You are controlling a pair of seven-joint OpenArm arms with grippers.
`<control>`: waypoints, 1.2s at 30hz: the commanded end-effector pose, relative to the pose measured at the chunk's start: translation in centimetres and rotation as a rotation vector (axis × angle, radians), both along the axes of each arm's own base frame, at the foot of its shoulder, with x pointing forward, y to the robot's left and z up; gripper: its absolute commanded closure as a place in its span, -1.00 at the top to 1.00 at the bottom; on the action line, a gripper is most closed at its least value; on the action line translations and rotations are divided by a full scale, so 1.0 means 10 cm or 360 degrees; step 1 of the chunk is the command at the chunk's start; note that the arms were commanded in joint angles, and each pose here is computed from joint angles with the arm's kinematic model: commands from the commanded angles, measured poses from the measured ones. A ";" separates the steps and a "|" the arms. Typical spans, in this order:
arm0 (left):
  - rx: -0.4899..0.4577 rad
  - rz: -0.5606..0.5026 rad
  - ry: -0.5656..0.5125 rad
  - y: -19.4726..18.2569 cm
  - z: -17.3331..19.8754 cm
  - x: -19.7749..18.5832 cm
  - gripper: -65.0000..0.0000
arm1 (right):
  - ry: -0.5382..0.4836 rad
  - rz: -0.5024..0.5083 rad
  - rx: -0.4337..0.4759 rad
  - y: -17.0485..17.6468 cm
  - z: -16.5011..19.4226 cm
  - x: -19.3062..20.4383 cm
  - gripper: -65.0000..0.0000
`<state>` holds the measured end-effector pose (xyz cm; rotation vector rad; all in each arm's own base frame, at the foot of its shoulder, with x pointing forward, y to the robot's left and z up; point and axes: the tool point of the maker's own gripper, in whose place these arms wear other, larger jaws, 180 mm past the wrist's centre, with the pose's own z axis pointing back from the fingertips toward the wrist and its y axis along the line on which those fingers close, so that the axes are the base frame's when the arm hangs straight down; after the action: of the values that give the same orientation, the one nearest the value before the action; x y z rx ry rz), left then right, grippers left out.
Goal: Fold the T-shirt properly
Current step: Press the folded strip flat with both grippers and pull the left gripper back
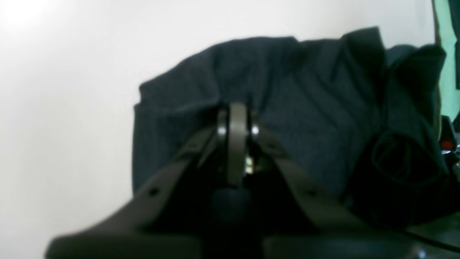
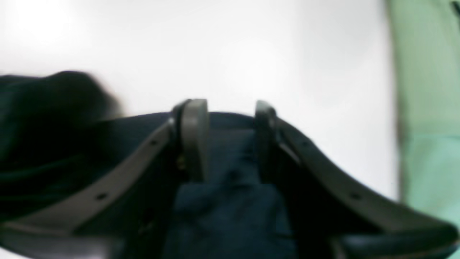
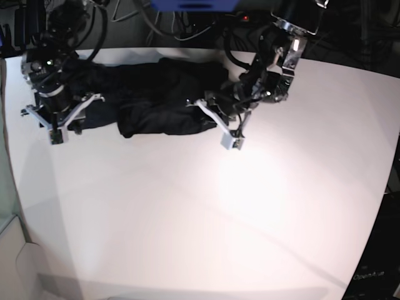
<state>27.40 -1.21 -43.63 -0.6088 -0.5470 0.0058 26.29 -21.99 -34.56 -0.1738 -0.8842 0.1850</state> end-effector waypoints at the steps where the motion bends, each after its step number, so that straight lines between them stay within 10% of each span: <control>1: 0.0094 0.0004 0.0029 0.13 -0.09 0.00 -1.00 | -0.0088 0.0035 0.0007 0.08 0.13 0.07 -0.50; 21: 0.0150 0.0013 0.0042 0.30 -0.13 0.01 -1.00 | -0.0039 0.0741 0.0239 1.76 0.04 0.02 -0.73; 36: 0.0170 0.0032 0.0024 0.36 -0.13 0.12 -1.00 | 0.0258 0.0574 0.0105 1.04 -0.49 -0.45 -0.73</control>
<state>28.83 0.76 -43.98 -0.5724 -0.5590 0.0026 21.40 -10.78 -40.09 0.0966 -0.7387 0.4922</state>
